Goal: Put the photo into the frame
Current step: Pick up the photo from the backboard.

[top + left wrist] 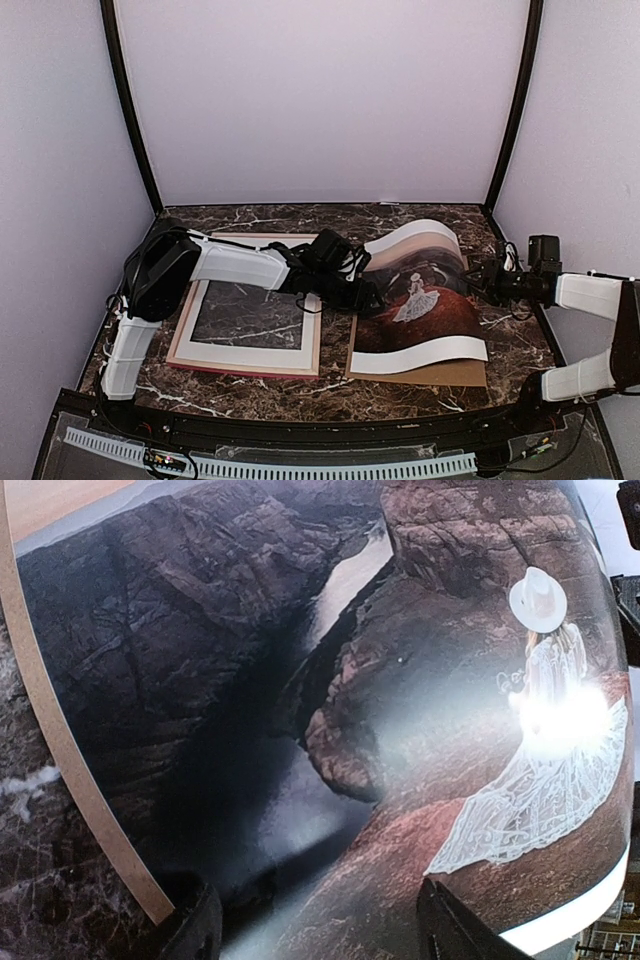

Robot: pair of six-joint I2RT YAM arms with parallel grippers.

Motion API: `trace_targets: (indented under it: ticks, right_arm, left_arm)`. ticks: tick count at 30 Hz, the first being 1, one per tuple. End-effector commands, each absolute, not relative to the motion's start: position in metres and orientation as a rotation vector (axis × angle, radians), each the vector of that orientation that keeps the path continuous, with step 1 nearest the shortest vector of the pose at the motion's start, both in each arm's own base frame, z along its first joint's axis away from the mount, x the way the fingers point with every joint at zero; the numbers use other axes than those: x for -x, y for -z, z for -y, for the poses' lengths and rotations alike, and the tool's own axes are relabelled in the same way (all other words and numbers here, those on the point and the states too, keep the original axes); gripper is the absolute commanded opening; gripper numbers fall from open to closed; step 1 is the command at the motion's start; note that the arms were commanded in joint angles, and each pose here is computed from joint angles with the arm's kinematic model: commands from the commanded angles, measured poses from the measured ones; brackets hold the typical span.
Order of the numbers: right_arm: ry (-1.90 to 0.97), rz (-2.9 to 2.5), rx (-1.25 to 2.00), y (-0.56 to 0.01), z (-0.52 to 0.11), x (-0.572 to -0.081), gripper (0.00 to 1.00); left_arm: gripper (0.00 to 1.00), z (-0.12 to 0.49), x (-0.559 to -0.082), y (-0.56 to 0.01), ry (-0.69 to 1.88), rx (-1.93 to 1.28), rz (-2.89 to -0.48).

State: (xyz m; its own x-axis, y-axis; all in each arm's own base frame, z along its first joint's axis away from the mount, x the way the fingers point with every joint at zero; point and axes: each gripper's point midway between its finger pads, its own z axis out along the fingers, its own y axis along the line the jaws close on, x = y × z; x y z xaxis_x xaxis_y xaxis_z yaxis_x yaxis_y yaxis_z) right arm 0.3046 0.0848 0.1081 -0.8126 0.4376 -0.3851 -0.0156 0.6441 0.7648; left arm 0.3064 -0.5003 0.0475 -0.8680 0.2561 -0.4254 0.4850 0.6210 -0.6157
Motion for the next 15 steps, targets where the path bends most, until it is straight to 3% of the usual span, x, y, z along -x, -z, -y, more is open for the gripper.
trace_targets:
  ticks: [1,9,15]
  right_arm:
    - [-1.157,-2.256,-0.281,-0.1196,-0.0908,-0.305,0.5]
    - [-1.173,-2.248,-0.272,-0.122,-0.0915,-0.3028,0.53]
    - [-1.18,-2.245,-0.26,-0.1229,-0.0921,-0.3025,0.47]
  left_arm:
    - [0.7,0.4831,-0.2871,-0.0078,1.011,-0.592,-2.695]
    - [0.7,0.4839,-0.2875,-0.009,1.018,-0.591,-2.692]
    - [0.7,0.4843,-0.2874,-0.0092,1.019,-0.589,-2.692]
